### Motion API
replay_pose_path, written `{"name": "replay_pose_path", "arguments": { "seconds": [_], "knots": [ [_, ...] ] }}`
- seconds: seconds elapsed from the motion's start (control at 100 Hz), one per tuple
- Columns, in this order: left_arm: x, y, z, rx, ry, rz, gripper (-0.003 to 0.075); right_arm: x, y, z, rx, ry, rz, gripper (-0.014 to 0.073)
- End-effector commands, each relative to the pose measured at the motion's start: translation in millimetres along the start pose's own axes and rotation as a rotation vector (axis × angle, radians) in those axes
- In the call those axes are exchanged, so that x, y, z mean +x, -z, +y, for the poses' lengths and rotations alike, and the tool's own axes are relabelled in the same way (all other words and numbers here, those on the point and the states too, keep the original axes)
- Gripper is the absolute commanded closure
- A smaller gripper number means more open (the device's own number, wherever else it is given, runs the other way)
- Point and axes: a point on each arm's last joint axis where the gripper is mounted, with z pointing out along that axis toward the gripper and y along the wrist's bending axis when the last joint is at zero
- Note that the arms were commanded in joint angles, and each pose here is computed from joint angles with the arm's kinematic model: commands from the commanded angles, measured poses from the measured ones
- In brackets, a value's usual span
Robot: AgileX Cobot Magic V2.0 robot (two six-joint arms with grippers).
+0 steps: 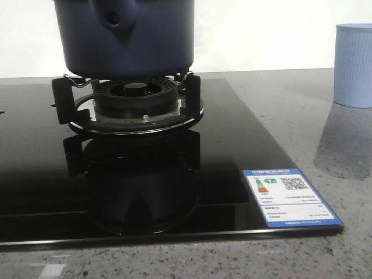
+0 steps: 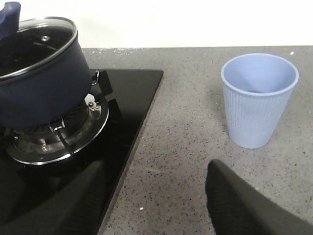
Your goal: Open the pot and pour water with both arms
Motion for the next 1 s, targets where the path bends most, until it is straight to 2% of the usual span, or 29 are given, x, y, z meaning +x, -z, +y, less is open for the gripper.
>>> {"name": "replay_pose_path", "arguments": {
  "seconds": [0.0, 0.05, 0.1, 0.17, 0.42, 0.65, 0.99],
  "knots": [
    [-12.2, -8.0, 1.4, -0.022, 0.015, -0.056, 0.0379, -19.3, 3.5, 0.9, 0.004, -0.006, -0.122, 0.0184],
    [-9.3, -13.7, 2.2, -0.027, 0.018, -0.037, 0.0229, -19.7, 3.6, 0.9, 0.005, -0.007, -0.126, 0.0184],
    [-7.9, -19.5, 2.7, -0.031, 0.019, -0.021, 0.0125, -19.9, 3.6, 0.8, 0.005, -0.007, -0.128, 0.0184],
    [-7.8, -28.7, 3.1, -0.033, 0.019, 0.001, 0.0069, -19.9, 3.6, 0.8, 0.005, -0.007, -0.128, 0.0184],
    [-12.5, -75.1, -0.6, -0.017, 0.021, 0.077, 0.0157, -20.1, 3.6, 0.8, 0.005, -0.007, -0.13, 0.0184],
    [-6.9, -125.2, -17.1, 0.041, 0.0, 0.143, 0.0151, -20.1, 3.6, 0.8, 0.005, -0.007, -0.13, 0.0184],
    [-1.4, -180.8, -19.0, 0.013, -0.011, 0.15, 0.0151, -19.9, 3.6, 0.8, 0.005, -0.007, -0.128, 0.0184]
  ]
}}
